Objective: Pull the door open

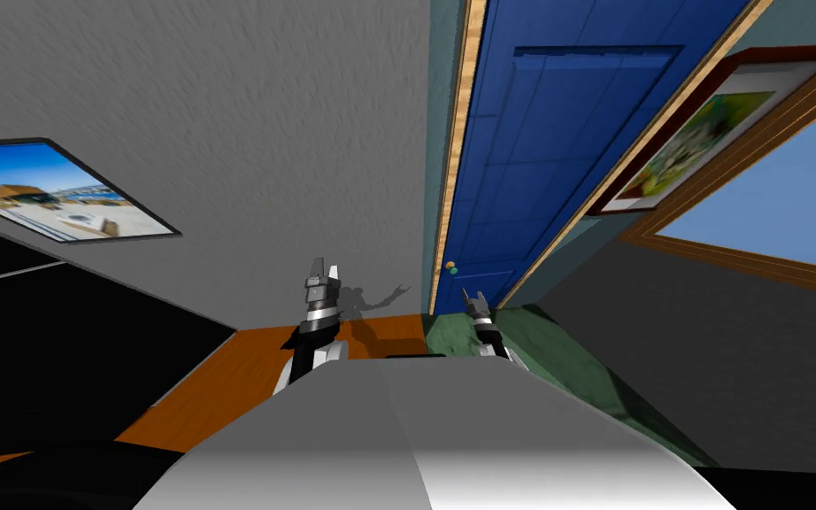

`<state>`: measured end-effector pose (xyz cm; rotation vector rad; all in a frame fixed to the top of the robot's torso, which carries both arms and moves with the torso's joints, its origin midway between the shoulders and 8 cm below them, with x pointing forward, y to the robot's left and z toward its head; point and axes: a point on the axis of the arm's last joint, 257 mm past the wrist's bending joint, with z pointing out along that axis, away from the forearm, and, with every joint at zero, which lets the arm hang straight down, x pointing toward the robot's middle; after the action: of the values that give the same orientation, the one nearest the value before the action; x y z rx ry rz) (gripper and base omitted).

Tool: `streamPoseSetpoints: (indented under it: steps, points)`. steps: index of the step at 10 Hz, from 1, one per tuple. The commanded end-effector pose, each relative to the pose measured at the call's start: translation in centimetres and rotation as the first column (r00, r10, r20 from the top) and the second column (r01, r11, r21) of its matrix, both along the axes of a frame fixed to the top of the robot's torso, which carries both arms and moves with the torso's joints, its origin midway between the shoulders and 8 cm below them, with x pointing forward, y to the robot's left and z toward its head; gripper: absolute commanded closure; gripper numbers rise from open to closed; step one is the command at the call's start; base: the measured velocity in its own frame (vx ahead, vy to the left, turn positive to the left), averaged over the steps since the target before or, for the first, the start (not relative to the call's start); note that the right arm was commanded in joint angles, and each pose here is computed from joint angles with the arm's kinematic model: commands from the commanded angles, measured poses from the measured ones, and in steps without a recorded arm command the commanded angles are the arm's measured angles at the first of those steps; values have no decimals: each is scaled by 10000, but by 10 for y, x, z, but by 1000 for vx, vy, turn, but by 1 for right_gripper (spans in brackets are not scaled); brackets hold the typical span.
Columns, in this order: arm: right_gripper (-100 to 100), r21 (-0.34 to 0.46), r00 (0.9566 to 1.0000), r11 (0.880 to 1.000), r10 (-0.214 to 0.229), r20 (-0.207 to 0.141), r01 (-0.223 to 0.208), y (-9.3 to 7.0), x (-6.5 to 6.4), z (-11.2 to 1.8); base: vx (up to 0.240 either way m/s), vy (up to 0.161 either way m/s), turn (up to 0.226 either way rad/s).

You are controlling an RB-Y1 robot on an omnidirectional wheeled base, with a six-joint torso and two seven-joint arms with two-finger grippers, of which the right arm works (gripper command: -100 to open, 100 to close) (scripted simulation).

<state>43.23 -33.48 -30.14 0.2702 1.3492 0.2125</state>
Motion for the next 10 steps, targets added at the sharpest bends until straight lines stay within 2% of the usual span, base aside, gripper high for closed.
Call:
streamPoseSetpoints:
  steps: [1, 5, 10]
  points:
    - [-100, -455, 9994, 9988, -166, -306, 152, -5, -2, -14, 77, -59, 170]
    - [-100, -1376, 9940, 9897, -525, -961, 390, -15, -5, -42, 69, -52, 140]
    - [-100, -2306, 9831, 9717, -899, -1594, 515, -26, -11, -69, 58, -51, 113]
